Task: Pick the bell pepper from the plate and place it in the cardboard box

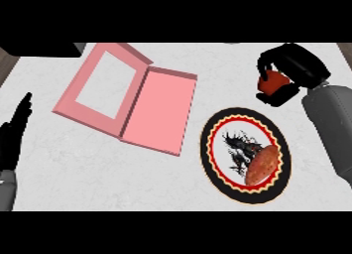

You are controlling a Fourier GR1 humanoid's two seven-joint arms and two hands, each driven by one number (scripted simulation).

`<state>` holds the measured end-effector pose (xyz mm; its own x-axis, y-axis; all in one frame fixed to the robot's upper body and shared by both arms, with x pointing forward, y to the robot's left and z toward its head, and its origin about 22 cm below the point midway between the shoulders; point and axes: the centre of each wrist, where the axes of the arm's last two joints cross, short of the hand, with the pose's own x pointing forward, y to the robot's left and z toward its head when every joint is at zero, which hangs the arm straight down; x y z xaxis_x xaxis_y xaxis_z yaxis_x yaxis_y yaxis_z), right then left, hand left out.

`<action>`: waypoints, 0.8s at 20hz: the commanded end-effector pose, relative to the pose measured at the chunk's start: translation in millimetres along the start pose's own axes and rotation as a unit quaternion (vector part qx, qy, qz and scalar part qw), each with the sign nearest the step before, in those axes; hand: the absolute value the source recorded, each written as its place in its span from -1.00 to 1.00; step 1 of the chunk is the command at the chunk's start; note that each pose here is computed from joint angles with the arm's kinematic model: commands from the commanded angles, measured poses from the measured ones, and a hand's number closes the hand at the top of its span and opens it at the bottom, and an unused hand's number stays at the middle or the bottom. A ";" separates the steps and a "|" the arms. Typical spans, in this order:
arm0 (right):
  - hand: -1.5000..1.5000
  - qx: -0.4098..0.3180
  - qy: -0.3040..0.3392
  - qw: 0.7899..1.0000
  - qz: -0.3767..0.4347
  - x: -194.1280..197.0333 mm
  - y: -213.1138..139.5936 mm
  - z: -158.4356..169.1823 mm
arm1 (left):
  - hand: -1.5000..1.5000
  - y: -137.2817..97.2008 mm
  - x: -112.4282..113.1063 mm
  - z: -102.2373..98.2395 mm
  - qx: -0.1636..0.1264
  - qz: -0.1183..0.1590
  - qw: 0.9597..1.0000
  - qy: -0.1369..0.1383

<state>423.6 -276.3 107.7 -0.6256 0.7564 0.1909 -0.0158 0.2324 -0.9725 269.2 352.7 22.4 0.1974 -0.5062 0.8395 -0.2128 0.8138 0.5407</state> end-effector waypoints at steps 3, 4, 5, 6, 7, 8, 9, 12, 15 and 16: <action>1.00 -0.080 -0.099 0.991 -0.027 13.6 -52.3 -32.9 | 0.00 4.0 2.4 7.1 0.001 0.003 1.000 0.005; 1.00 -0.082 -0.113 0.990 -0.036 21.0 -63.2 -45.2 | 0.00 -4.7 -4.9 -3.0 0.003 -0.002 1.000 0.013; 1.00 -0.076 -0.117 0.989 -0.041 41.6 -39.6 -62.1 | 0.00 -6.0 -6.7 9.3 0.003 -0.004 1.000 0.007; 1.00 -0.069 -0.123 0.989 -0.053 23.5 -48.7 -54.4 | 0.00 -4.5 -0.7 -1.1 0.002 0.000 1.000 0.006; 1.00 -0.056 -0.128 0.989 -0.056 35.2 -39.8 -60.7 | 0.00 -15.6 -1.6 -1.9 0.007 -0.005 1.000 0.000; 1.00 -0.042 -0.139 0.986 -0.084 40.0 -53.3 -66.8 | 0.00 -11.0 -7.0 2.3 0.007 0.000 1.000 0.015; 1.00 -0.039 -0.143 0.985 -0.093 55.2 -45.1 -76.3 | 0.00 8.9 -6.3 -2.6 0.000 0.001 1.000 0.003; 1.00 -0.042 -0.138 0.979 -0.147 79.9 -51.4 -97.0 | 0.00 5.6 -3.0 8.9 -0.003 -0.002 1.000 0.002; 1.00 -0.036 -0.132 0.975 -0.175 115.7 -47.4 -120.1 | 0.00 6.4 -3.6 -0.3 0.008 -0.003 1.000 0.010; 1.00 -0.038 -0.125 0.973 -0.189 118.0 -48.6 -126.8 | 0.00 8.3 -24.8 10.3 -0.003 0.002 1.000 0.013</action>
<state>449.0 -156.0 182.7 -0.7818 0.4698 0.4101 -0.1688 0.4736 -0.8644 262.7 357.7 15.9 0.2149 -0.4997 0.8391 -0.2162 0.8135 0.5398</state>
